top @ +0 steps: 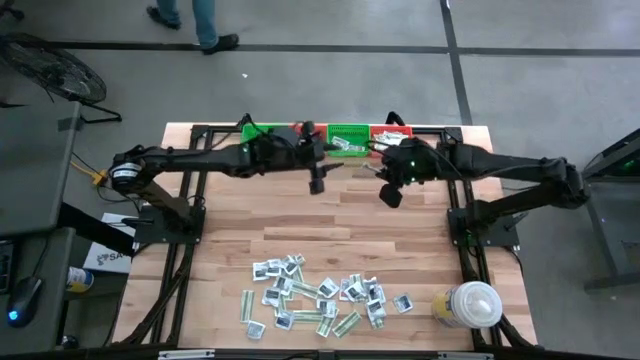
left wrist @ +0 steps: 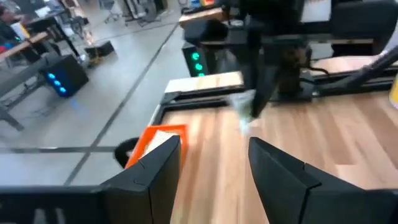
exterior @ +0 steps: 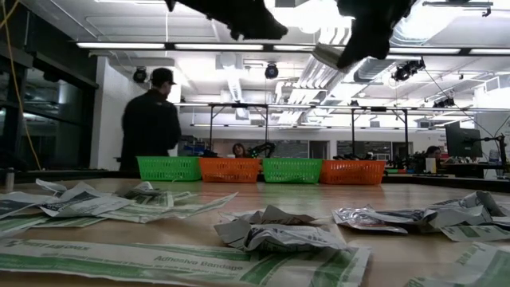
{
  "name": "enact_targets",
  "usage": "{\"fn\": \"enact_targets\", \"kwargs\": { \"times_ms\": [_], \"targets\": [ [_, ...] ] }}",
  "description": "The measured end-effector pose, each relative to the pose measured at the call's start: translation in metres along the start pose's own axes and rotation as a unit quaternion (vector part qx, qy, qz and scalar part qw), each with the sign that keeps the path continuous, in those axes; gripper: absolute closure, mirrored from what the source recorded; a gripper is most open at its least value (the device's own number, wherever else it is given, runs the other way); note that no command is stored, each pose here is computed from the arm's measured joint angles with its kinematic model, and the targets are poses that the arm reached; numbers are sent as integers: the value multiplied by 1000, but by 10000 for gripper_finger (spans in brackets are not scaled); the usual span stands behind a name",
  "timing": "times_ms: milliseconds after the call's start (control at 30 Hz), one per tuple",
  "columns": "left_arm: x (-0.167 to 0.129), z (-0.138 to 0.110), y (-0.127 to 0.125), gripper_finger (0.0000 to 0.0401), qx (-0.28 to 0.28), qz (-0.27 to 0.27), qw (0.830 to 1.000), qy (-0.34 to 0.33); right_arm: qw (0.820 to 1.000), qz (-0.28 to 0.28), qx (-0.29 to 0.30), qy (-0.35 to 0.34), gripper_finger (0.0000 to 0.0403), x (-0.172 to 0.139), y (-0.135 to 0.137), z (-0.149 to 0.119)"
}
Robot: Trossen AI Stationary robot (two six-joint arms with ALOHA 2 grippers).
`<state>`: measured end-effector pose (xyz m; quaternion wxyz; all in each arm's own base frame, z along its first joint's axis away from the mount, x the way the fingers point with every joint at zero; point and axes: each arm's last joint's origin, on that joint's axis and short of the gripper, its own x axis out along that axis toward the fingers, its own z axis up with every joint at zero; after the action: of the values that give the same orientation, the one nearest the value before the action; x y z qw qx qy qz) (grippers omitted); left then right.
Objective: Pick & Place First Aid Supplies
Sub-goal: Put the green bandage pack in the right orange bin
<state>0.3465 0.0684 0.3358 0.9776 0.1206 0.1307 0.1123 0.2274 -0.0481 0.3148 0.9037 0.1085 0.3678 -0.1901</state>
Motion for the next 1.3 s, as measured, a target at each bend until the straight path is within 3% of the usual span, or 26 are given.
{"fn": "enact_targets", "kwargs": {
  "times_ms": [233,433,833,1133,1300],
  "targets": [
    [-21,-8,25,215,29,2,997,67,996,-42,-24,71,403,-12,-45,9],
    [-26,-15,45,215,44,-28,996,73,991,-58,-24,120,403,-5,-94,17],
    [-37,-34,96,215,47,-61,995,69,971,-45,-43,232,403,60,-167,34],
    [-52,-56,129,215,54,-83,991,95,943,-13,-20,332,403,115,-201,11],
    [-60,-64,143,215,63,-81,989,104,935,-44,-21,351,403,130,-212,4]
  ]
}}
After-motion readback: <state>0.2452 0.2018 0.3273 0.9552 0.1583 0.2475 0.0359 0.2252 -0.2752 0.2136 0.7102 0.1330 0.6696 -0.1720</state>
